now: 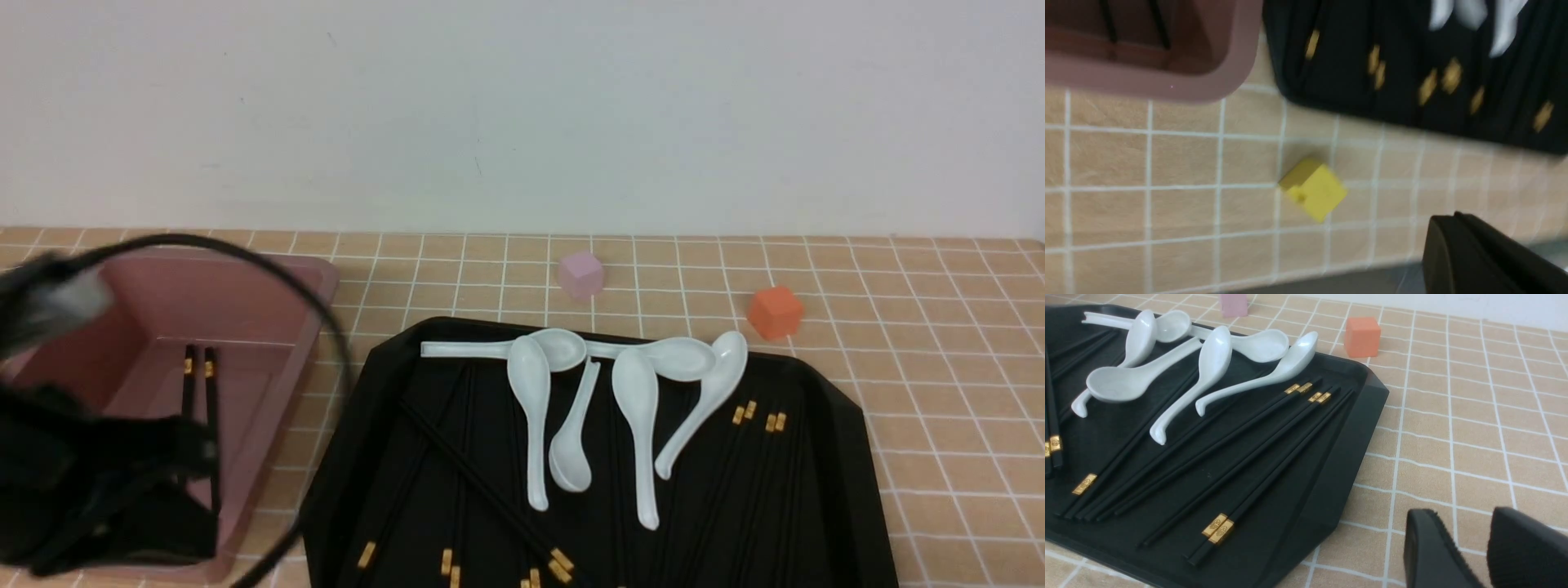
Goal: On brown tablecloth take chopsticks from black tray and put them in box.
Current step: 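Reach over to the black tray and grasp a pair of chopsticks with the left gripper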
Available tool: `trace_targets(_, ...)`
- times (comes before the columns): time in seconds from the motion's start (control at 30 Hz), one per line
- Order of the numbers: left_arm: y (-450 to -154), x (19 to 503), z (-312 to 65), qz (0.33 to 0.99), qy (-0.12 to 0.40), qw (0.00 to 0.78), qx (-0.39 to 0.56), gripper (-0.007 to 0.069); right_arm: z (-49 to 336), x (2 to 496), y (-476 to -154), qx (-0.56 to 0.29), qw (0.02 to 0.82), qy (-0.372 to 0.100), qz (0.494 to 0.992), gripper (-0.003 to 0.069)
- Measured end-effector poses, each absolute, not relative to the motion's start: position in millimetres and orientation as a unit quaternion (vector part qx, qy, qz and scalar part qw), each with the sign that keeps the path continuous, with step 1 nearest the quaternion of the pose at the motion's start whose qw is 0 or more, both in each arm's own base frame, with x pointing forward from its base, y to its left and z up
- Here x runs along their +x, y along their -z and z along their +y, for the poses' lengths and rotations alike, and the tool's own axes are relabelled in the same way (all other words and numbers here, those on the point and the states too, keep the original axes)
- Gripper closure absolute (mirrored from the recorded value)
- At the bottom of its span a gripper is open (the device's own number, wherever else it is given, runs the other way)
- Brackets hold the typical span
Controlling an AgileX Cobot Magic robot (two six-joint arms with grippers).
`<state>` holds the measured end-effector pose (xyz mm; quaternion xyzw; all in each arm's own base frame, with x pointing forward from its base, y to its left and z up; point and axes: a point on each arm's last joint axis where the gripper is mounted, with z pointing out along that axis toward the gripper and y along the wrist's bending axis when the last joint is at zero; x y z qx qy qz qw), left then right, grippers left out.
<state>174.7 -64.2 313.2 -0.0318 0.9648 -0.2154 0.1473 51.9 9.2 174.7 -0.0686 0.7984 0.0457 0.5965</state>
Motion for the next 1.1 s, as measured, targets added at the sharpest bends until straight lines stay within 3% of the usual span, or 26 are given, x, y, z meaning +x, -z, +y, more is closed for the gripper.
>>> trace_targets(0.17,-307.6,209.6,-108.9,0.974,0.192,0.085,0.088,0.0638,9.2,51.9,-174.7,-0.069,0.596,-0.046,0.798,0.0419)
trace_targets(0.37,-300.8,226.1,-161.2,0.960,0.133,0.082,0.231,0.0617,9.2,51.9,-174.7,-0.069,0.596,-0.046,0.798,0.0419)
trace_targets(0.53,-278.5,233.4,-195.4,0.902,0.050,0.111,0.415,0.0462,9.2,51.9,-174.7,-0.069,0.596,-0.046,0.798,0.0419)
trace_targets(0.77,-251.2,250.4,-223.4,0.826,0.006,0.168,0.538,0.0274,9.2,51.9,-174.7,-0.069,0.596,-0.046,0.798,0.0419)
trace_targets(1.1,-211.2,269.1,-236.6,0.682,-0.056,0.153,0.713,0.0257,9.2,51.9,-174.7,-0.069,0.596,-0.046,0.798,0.0419)
